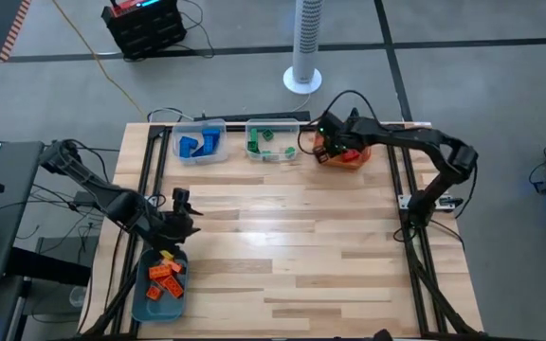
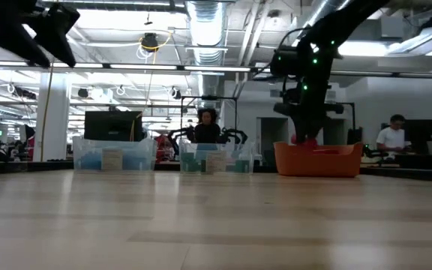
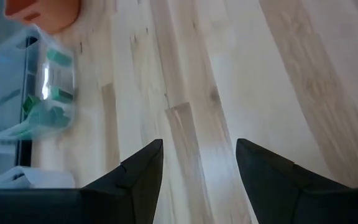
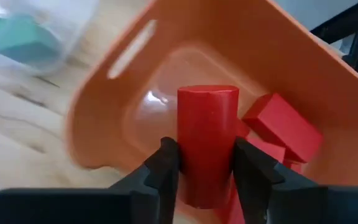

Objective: Sort blocks
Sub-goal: Put the red block into the orange bin, then return to Home Position

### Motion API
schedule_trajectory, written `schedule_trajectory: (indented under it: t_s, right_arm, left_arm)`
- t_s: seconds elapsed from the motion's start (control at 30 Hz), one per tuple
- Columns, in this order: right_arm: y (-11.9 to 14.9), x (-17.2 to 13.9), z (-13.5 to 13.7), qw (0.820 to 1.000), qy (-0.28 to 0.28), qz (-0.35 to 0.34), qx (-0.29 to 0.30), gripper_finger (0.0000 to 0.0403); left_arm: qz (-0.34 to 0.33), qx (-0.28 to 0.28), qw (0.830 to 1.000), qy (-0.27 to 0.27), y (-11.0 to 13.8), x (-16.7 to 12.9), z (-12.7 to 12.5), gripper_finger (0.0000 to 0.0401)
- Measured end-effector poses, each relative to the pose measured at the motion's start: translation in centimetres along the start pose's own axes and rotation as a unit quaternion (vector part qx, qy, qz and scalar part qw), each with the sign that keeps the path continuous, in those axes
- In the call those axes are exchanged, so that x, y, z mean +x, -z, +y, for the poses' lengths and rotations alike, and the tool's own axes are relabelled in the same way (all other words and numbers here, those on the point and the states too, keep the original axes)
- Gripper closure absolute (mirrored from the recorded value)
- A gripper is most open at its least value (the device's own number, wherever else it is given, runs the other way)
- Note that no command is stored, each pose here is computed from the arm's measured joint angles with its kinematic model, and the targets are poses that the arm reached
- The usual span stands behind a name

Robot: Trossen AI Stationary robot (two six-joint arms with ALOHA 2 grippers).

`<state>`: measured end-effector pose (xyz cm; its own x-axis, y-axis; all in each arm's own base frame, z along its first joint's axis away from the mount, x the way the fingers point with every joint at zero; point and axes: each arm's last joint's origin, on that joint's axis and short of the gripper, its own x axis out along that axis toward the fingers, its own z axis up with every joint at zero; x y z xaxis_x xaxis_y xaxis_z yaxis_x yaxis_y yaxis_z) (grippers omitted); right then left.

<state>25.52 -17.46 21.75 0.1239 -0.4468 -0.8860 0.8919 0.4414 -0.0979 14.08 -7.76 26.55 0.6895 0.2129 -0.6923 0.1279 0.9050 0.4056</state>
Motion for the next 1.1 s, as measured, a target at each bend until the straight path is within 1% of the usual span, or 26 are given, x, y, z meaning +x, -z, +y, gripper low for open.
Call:
schedule_trajectory:
  t_s: [0.13, 0.3, 0.37, 0.47, 0.57, 0.63, 0.7, 0.8, 0.83, 0.87, 0.93, 1.0, 1.1]
  right_arm:
    - [-0.4, 0.7, -0.5, 1.0, 0.005, 0.002, -0.017, 0.0227]
    - [-0.8, -0.2, -1.1, 0.999, -0.001, -0.019, -0.027, 0.0177]
    - [-0.9, -1.3, -1.4, 0.999, -0.007, -0.034, -0.03, 0.0168]
    - [-0.9, -3.5, -2.2, 0.998, -0.017, -0.061, -0.032, 0.0164]
    - [-0.8, -6.9, -2.8, 0.991, -0.044, -0.122, -0.027, 0.0166]
    - [-0.7, -9.2, -2.9, 0.982, -0.068, -0.175, -0.032, 0.0169]
    - [-0.3, -11.1, -3.1, 0.969, -0.093, -0.225, -0.032, 0.0173]
    - [1.3, -12.8, -3.8, 0.949, -0.124, -0.288, -0.024, 0.0179]
    - [2.0, -13.0, -4.1, 0.943, -0.132, -0.304, -0.019, 0.018]
    - [2.8, -12.8, -4.3, 0.939, -0.139, -0.315, -0.016, 0.0181]
    - [4.3, -12.3, -4.7, 0.928, -0.155, -0.339, 0.001, 0.0183]
    - [5.7, -11.6, -4.9, 0.914, -0.177, -0.366, 0.019, 0.0184]
    - [7.6, -10.3, -4.9, 0.886, -0.212, -0.411, 0.038, 0.0184]
  left_arm:
    - [-0.033, -0.014, 0.999, -0.006, 0.1, -0.9, 1.2, 0.0205]
    - [-0.073, -0.079, 0.994, -0.026, 1.3, -2.8, 3.9, 0.0205]
    - [-0.094, -0.106, 0.989, -0.033, 2.0, -3.4, 4.7, 0.0205]
    - [-0.121, -0.137, 0.982, -0.043, 3.4, -3.6, 5.2, 0.0205]
    - [-0.163, -0.158, 0.973, -0.037, 4.5, -3.3, 5.2, 0.0205]
    - [-0.199, -0.172, 0.964, -0.025, 4.9, -3.2, 5.2, 0.0205]
    - [-0.213, -0.183, 0.959, -0.027, 5.5, -3.0, 5.2, 0.0205]
    - [-0.226, -0.209, 0.951, -0.041, 6.0, -2.7, 5.4, 0.0205]
    - [-0.233, -0.222, 0.946, -0.044, 6.0, -2.6, 5.4, 0.0205]
    - [-0.252, -0.241, 0.936, -0.047, 5.7, -2.4, 5.5, 0.0205]
    - [-0.305, -0.271, 0.912, -0.05, 5.0, -2.3, 5.7, 0.0205]
    - [-0.348, -0.263, 0.898, -0.06, 4.6, -1.9, 5.7, 0.0205]
    - [-0.383, -0.235, 0.889, -0.087, 4.4, -0.7, 5.4, 0.0205]
